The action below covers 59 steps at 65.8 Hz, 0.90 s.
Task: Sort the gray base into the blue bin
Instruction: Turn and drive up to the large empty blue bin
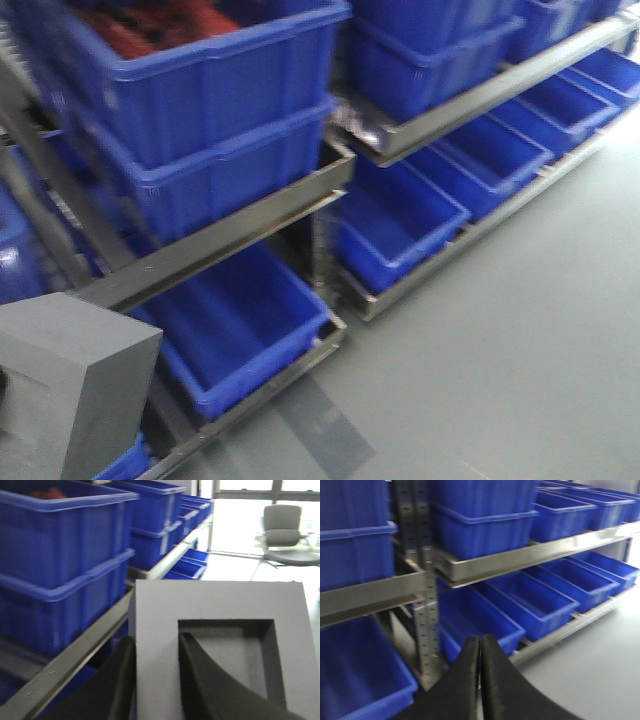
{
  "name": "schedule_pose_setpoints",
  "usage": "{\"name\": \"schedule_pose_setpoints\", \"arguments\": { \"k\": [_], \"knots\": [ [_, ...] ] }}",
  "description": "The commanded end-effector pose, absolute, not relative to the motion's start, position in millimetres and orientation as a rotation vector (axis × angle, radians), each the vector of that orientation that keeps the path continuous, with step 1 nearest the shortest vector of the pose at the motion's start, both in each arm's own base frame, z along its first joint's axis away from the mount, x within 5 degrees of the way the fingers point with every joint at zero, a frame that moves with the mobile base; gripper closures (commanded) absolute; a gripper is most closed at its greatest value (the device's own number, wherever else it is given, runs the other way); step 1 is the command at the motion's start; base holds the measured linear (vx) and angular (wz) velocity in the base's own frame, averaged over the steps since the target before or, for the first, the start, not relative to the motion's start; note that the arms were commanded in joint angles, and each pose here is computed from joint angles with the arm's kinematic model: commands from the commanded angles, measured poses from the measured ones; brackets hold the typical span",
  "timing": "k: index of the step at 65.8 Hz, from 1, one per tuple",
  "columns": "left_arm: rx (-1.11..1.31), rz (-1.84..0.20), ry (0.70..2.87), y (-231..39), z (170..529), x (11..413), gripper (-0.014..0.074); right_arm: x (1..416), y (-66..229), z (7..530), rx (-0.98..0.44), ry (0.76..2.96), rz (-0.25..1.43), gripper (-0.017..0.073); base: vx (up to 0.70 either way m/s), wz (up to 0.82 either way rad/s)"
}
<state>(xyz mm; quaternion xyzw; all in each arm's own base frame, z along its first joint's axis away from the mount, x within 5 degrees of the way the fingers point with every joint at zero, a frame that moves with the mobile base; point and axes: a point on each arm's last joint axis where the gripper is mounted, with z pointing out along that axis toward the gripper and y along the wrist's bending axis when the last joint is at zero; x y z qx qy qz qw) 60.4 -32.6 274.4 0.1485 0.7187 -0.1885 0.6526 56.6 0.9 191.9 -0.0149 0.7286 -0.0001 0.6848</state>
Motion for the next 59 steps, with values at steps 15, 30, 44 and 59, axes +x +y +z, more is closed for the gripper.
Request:
{"name": "schedule_pose_setpoints", "arguments": {
  "k": [15, 30, 44, 59],
  "knots": [
    [0.290, -0.459, 1.504, -31.6, 294.0, 60.2, 0.0599, 56.5, 1.1, 194.1, -0.043, 1.562, -0.009, 0.0568, 0.16, 0.76],
    [0.290, -0.459, 1.504, -31.6, 294.0, 60.2, 0.0599, 56.5, 1.1, 194.1, -0.043, 1.562, -0.009, 0.0568, 0.15, 0.82],
    [0.290, -0.459, 1.504, -31.6, 294.0, 60.2, 0.0599, 56.5, 1.1, 194.1, -0.043, 1.562, -0.009, 0.0568, 0.12, 0.84],
    [0.290, -0.459, 1.504, -31.6, 294.0, 60.2, 0.0599, 56.5, 1.1, 194.1, -0.043, 1.562, -0.009, 0.0568, 0.11, 0.47]
  ]
}}
